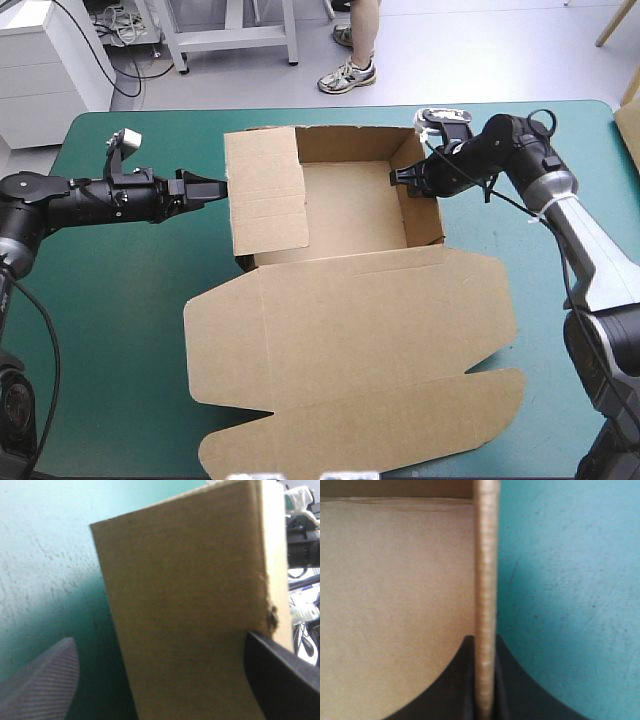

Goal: Fold the box

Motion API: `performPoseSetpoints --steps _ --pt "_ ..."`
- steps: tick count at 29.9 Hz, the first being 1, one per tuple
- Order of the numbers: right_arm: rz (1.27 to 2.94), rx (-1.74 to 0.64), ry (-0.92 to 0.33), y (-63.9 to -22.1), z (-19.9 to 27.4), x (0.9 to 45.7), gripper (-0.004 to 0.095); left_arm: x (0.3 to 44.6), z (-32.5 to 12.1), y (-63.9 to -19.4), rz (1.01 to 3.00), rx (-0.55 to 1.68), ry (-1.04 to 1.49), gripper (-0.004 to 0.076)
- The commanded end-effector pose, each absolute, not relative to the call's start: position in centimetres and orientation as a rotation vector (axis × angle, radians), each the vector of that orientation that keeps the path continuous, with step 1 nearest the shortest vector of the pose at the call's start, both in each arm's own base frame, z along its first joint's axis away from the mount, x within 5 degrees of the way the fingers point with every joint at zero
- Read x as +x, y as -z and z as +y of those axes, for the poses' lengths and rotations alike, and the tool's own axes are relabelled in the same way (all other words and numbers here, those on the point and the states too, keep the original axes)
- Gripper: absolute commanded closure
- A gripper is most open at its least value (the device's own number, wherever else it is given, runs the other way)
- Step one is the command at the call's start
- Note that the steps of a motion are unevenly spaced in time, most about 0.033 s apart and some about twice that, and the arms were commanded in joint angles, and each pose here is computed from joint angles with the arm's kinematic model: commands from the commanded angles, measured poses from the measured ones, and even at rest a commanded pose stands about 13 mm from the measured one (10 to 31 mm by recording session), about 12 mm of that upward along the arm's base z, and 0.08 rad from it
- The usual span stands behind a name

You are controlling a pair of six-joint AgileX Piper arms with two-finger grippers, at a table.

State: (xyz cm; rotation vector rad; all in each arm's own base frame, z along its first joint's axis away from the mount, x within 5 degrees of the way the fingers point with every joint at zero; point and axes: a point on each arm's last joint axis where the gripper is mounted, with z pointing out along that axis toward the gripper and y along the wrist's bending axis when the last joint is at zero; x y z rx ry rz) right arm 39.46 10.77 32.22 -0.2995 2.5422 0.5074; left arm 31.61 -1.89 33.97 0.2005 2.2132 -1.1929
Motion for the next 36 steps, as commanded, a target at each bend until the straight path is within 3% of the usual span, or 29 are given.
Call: performPoseSetpoints --steps 1,17,27,31,36 --pt "2.398 -0.234 -0.585 -35.2 11.7 39.1 0.0925 30.3 -2.7 -36.6 2.126 0.266 1.287 0.0087" --pt "2.373 -0.256 -0.631 -34.2 15.0 39.3 0.0925 29.5 -5.0 -36.3 2.197 0.402 1.251 0.0087" --pt "2.378 -0.276 -0.654 -34.2 17.0 38.6 0.0925 29.6 -4.3 -34.9 2.408 0.238 1.127 0.0092" --pt "2.386 -0.298 -0.618 -34.1 17.9 38.1 0.0925 29.8 -3.7 -34.2 2.492 0.126 1.03 0.0164" --pt "2.398 -0.34 -0.582 -33.9 19.4 37.4 0.0925 29.8 -2.9 -33.4 2.586 0.048 0.89 0.0311"
